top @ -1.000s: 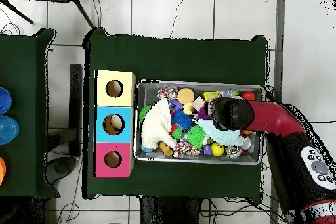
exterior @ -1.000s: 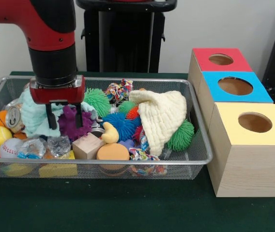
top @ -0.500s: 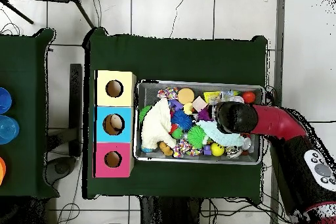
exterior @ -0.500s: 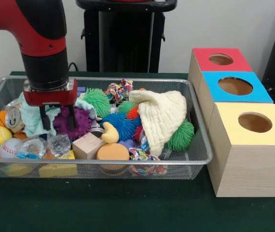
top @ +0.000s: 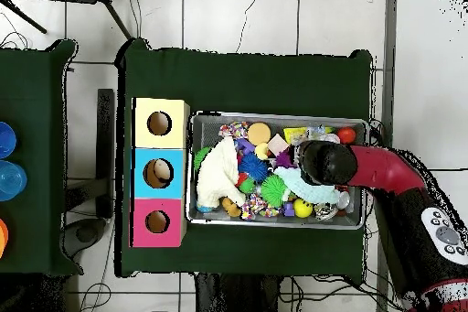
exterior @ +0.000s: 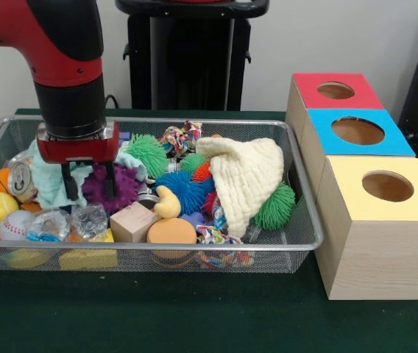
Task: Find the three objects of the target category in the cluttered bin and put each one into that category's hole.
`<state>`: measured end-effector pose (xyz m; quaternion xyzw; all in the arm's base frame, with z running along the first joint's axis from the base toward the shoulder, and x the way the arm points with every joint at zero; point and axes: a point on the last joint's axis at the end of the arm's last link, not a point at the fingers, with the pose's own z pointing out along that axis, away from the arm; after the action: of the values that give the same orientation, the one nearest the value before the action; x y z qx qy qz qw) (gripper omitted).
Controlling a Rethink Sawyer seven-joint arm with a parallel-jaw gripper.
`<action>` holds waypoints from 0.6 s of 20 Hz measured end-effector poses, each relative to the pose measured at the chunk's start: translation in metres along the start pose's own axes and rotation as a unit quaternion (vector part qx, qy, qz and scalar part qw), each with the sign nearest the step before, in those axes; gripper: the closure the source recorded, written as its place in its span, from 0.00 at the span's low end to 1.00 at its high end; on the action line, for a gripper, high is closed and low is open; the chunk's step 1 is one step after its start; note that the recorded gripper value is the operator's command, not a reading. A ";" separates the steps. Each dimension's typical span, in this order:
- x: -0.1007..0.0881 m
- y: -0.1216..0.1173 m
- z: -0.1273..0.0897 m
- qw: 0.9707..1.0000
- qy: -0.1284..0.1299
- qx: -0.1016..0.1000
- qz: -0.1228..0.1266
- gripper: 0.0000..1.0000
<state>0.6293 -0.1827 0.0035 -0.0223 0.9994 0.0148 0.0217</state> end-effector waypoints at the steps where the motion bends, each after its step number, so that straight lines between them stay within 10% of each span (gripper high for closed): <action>1: -0.002 0.002 0.001 1.000 -0.001 0.000 -0.001 0.00; 12: -0.033 0.018 0.016 1.000 -0.015 0.004 -0.013 0.00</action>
<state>0.6623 -0.1623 -0.0110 -0.0352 0.9986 0.0109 0.0369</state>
